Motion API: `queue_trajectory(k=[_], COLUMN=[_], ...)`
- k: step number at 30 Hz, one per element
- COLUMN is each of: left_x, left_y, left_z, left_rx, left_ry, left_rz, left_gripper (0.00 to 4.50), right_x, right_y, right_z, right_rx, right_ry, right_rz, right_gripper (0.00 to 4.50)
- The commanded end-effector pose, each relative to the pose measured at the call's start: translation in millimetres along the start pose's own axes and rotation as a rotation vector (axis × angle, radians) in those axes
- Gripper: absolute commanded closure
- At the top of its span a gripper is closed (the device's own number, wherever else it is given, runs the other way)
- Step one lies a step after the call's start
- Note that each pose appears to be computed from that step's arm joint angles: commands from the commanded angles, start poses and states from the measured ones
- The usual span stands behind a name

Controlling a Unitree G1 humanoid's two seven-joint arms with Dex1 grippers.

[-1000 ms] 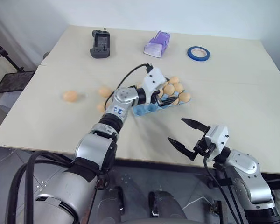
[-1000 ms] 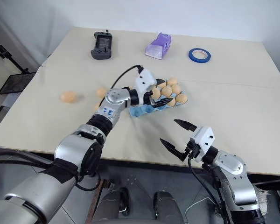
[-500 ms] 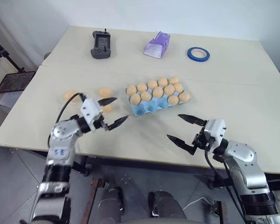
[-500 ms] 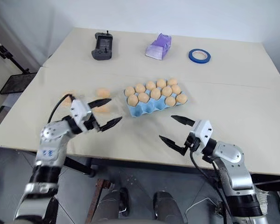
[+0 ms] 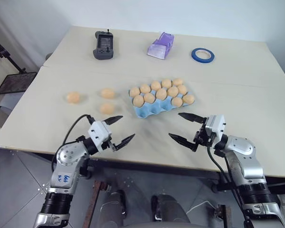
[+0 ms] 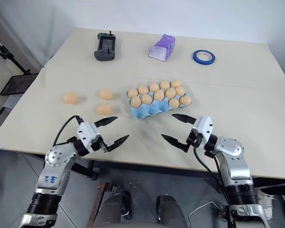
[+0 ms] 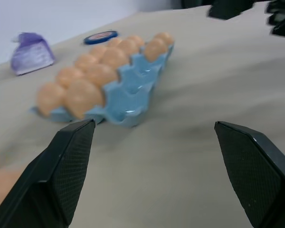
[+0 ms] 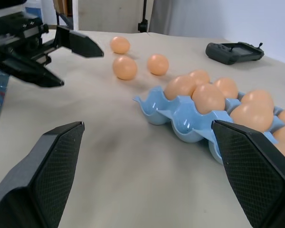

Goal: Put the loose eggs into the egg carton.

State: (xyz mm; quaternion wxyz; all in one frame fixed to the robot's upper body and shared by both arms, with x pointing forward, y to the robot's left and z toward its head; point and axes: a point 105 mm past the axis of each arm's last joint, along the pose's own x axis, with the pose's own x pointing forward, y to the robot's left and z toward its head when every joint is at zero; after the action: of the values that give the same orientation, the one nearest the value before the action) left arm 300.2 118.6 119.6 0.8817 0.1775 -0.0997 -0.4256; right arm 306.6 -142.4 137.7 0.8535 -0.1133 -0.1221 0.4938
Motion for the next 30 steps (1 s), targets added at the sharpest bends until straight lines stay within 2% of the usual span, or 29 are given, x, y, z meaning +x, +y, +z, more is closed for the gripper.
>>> queue_trajectory(k=[1, 6, 12, 16, 24, 30], left_x=[13.4, 25.5, 15.4, -10.7, -52.3, -53.5], left_y=[-13.5, -35.3, -42.5, 12.5, 47.7, 70.0], left_z=[5.4, 21.9, 24.9, 17.3, 10.5, 6.8], left_rx=[0.073, 0.099, -0.025, -0.131, -0.121, -0.108], left_ry=[-0.020, -0.094, -0.111, -0.091, -0.002, 0.037], left_rz=[-0.039, -0.145, -0.101, 0.171, 0.192, 0.258], left_gripper=[0.20, 0.20, 0.20, 0.20, 0.09, 0.09], right_x=[3.2, 6.4, 6.7, 3.5, -0.9, -5.0], right_y=[-5.6, -5.2, -4.7, -0.3, 8.2, 6.5], right_z=[7.7, 7.2, 8.2, 12.9, 18.5, 19.5], right_rx=[-0.050, -0.053, -0.056, -0.054, -0.032, -0.031], right_ry=[-0.043, -0.053, -0.052, -0.047, -0.022, -0.012], right_rz=[-0.028, -0.035, -0.047, -0.043, 0.010, 0.010], right_gripper=[0.00, 0.00, 0.00, 0.00, 0.00, 0.00])
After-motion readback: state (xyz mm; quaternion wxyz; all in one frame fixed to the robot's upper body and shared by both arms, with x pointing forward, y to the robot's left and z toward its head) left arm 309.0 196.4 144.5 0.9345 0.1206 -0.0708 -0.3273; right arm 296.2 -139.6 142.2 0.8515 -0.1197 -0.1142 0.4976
